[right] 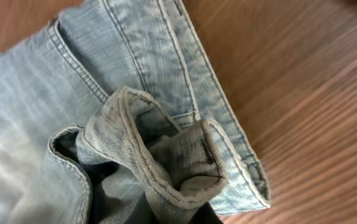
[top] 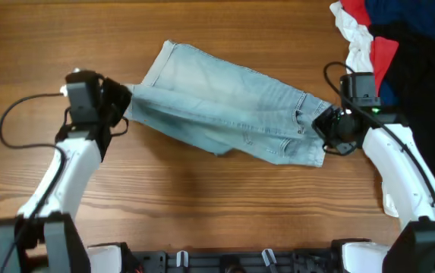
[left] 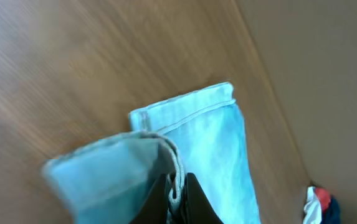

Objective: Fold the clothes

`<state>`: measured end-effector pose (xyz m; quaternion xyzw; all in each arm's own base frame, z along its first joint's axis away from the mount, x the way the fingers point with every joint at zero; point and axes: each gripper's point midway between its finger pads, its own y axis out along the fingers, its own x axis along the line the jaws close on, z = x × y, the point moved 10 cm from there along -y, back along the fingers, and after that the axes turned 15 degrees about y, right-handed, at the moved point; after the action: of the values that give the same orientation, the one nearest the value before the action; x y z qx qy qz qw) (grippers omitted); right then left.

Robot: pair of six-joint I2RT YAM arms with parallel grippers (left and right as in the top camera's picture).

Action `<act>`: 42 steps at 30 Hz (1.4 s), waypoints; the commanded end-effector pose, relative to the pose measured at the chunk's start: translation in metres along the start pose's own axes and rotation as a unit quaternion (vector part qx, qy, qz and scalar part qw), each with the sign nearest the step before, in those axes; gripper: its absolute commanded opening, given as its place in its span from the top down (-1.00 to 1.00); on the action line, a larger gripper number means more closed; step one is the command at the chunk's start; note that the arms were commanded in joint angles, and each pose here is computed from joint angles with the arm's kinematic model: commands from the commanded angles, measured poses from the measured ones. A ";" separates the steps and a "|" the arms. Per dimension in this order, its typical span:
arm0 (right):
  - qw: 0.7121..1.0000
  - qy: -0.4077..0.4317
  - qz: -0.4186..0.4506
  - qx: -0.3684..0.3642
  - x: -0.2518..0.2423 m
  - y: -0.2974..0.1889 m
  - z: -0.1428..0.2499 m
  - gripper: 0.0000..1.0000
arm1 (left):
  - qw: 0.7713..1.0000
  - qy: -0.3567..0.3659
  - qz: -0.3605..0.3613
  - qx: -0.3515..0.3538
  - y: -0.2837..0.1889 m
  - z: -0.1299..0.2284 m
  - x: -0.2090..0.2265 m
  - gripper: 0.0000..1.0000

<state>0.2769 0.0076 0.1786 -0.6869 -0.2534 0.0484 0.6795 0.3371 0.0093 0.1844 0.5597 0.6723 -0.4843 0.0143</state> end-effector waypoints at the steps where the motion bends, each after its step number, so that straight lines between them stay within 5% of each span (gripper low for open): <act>1: 0.999 0.016 0.005 -0.047 0.001 0.004 -0.022 0.91 | 0.998 0.030 -0.002 -0.061 0.010 -0.028 -0.033 0.92; 14: 0.995 0.009 -0.048 -0.088 0.030 0.042 -0.042 0.91 | 0.989 0.058 0.038 -0.130 0.073 -0.009 -0.060 0.91; 15: 0.994 0.010 -0.053 -0.095 0.032 0.041 -0.044 0.78 | 0.988 0.057 0.041 -0.134 0.073 -0.010 -0.061 0.61; 16: 0.993 0.009 -0.060 -0.104 0.034 0.041 -0.046 -0.01 | 0.988 0.057 0.044 -0.137 0.072 -0.011 -0.062 -0.17; 17: 0.992 0.009 -0.065 -0.110 0.036 0.040 -0.047 -0.52 | 0.987 0.057 0.045 -0.140 0.072 -0.012 -0.062 -0.99; 18: 0.991 0.008 -0.073 -0.114 0.038 0.040 -0.048 -0.91 | 0.987 0.057 0.046 -0.142 0.072 -0.012 -0.063 -0.99; 19: 0.989 -0.004 -0.083 -0.120 0.041 0.039 -0.050 -0.99 | 0.987 0.057 0.046 -0.142 0.072 -0.012 -0.063 -0.99; 24: 0.941 -0.265 -0.161 -0.135 0.072 0.019 -0.051 -0.99 | 0.985 0.133 0.015 -0.110 0.068 -0.006 -0.058 -0.99; 27: 0.922 -0.331 -0.174 -0.102 0.080 -0.008 -0.046 -0.99 | 0.982 0.176 -0.014 -0.065 0.062 -0.001 -0.056 -0.99; 32: 0.840 -0.477 -0.257 -0.044 0.117 -0.038 0.008 -0.99 | 0.976 0.216 -0.024 0.008 0.056 0.016 -0.056 -0.99; 34: 0.823 -0.505 -0.260 -0.031 0.126 -0.034 0.036 -0.81 | 0.975 0.218 -0.039 0.030 0.055 0.021 -0.051 -0.99; 37: 0.857 -0.465 -0.213 -0.065 0.131 -0.022 0.047 -0.62 | 0.970 0.228 -0.061 0.063 0.054 0.029 -0.042 -0.99; 42: 0.843 -0.479 -0.241 -0.026 0.135 -0.017 0.057 -0.26 | 0.965 0.239 -0.072 0.080 0.053 0.032 -0.037 -0.99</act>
<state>0.3609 0.1059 0.2336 -0.5302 -0.7001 0.1969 0.4359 0.3733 -0.0443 0.1424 0.5940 0.6571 -0.4042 -0.2278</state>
